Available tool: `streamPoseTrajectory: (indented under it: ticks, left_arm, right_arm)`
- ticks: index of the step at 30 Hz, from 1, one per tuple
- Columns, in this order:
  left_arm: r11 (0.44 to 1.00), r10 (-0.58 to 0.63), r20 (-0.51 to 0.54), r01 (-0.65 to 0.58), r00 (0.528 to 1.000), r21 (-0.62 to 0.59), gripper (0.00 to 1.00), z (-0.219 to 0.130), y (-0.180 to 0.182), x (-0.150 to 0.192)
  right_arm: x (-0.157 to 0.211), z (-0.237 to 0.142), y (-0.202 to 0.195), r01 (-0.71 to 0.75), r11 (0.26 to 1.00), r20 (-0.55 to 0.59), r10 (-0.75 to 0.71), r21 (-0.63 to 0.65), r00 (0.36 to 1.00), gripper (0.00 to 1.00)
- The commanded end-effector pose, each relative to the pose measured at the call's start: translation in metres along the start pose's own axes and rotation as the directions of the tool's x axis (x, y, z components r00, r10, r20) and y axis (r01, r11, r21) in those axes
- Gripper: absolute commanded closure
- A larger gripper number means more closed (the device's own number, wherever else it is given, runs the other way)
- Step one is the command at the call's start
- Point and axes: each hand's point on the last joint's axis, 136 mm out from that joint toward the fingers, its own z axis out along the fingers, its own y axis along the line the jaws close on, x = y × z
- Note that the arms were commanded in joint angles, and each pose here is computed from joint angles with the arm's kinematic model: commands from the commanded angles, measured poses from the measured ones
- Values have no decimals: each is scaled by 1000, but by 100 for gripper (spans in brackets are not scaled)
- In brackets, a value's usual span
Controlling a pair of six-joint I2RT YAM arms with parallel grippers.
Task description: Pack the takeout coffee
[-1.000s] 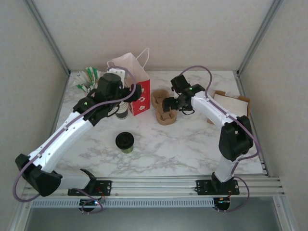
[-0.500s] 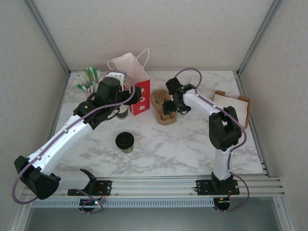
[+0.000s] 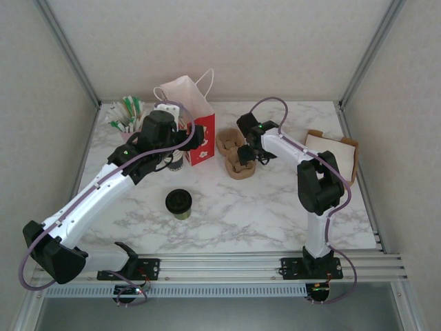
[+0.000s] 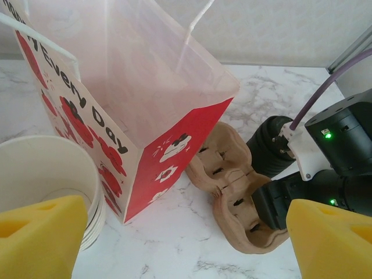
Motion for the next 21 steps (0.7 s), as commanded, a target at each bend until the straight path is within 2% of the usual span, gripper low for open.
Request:
streamPoseTrajectory:
  ticks: [1, 12, 21]
  left_arm:
    - [1000, -23, 3, 23, 1000, 9, 11, 4, 1, 1]
    - [1000, -25, -3, 25, 1000, 10, 11, 4, 1, 2]
    - [999, -25, -5, 26, 1000, 20, 11, 7, -2, 0]
  right_arm:
    - [9, -1, -15, -3, 997, -29, 5, 78, 1000, 9]
    - [32, -5, -46, -87, 989, -62, 95, 120, 994, 9]
    - [64, -11, -74, -171, 975, -97, 186, 140, 978, 9]
